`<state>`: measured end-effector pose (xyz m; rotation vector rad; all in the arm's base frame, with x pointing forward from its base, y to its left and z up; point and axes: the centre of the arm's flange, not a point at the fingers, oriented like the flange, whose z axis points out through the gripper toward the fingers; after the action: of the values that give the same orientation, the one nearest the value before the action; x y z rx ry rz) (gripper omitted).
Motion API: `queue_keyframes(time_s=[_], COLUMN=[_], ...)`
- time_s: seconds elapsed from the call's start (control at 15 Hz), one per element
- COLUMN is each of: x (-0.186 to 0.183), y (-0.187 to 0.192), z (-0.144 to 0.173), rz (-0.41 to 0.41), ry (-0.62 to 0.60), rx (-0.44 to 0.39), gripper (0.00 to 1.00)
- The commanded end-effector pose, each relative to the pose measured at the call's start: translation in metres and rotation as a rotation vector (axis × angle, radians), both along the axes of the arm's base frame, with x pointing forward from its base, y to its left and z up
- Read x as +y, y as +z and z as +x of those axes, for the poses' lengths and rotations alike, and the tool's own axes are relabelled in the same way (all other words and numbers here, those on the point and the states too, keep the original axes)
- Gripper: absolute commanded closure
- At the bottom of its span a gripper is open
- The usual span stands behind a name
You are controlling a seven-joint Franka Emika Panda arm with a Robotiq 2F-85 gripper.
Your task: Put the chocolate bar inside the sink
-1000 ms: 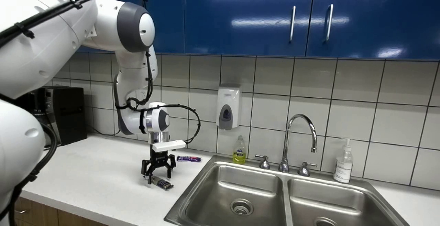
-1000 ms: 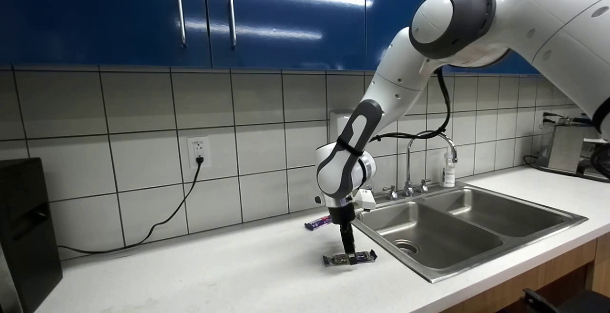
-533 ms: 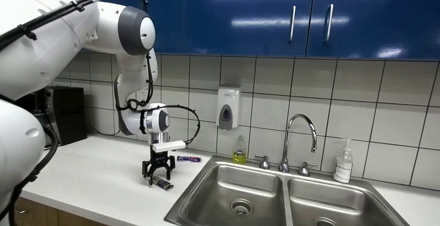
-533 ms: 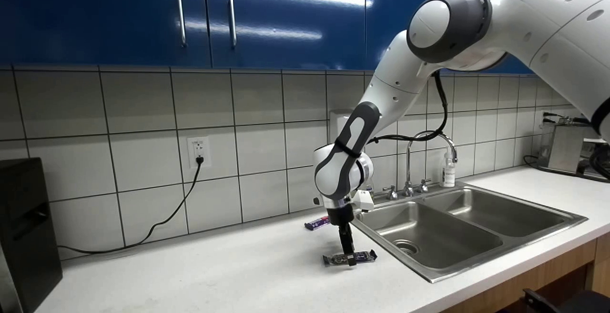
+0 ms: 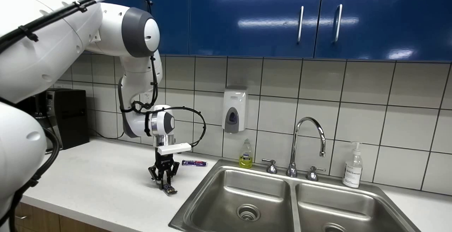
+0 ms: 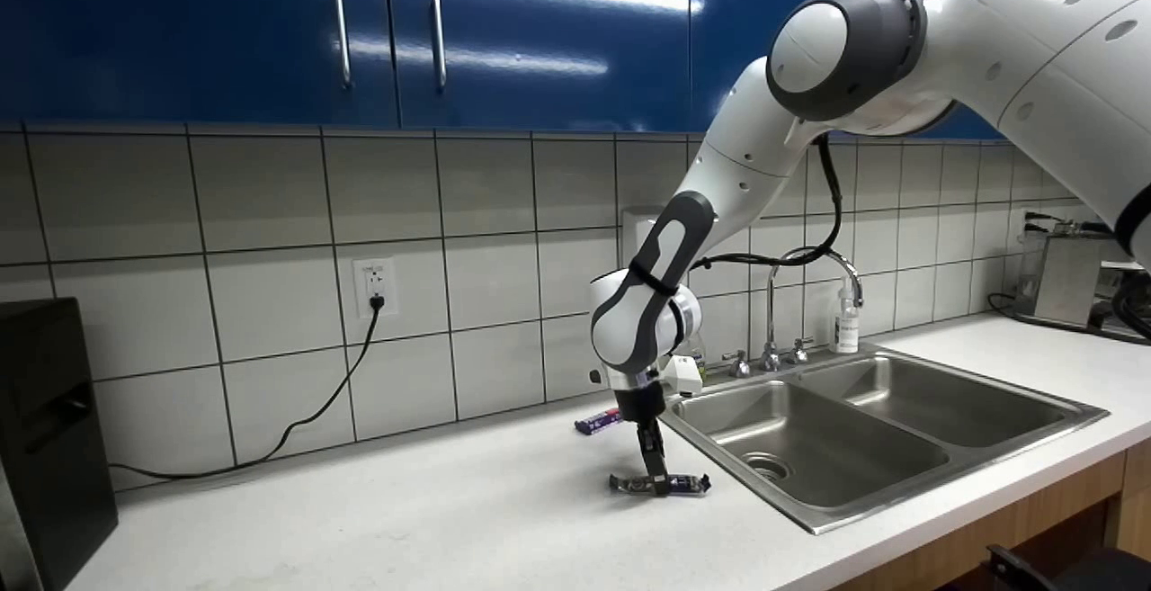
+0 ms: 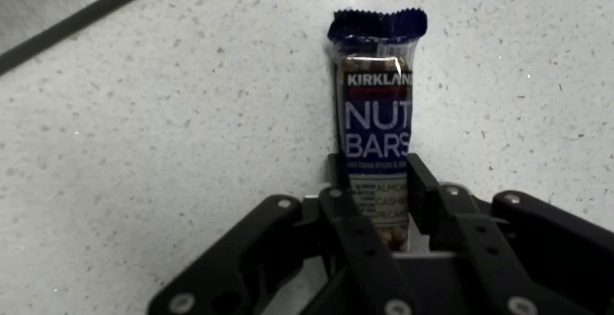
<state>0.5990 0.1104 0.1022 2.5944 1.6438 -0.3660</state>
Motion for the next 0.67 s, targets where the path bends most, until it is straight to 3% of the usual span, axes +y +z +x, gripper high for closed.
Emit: queue_keyframes(time_s=[0.0, 0.6], x=[0.000, 0.002], y=[-0.002, 0.013], z=[0.005, 0.002], rz=[-0.012, -0.036], ry=[0.012, -0.033], rx=[0.031, 0.018], gripper=[0.92, 0.92])
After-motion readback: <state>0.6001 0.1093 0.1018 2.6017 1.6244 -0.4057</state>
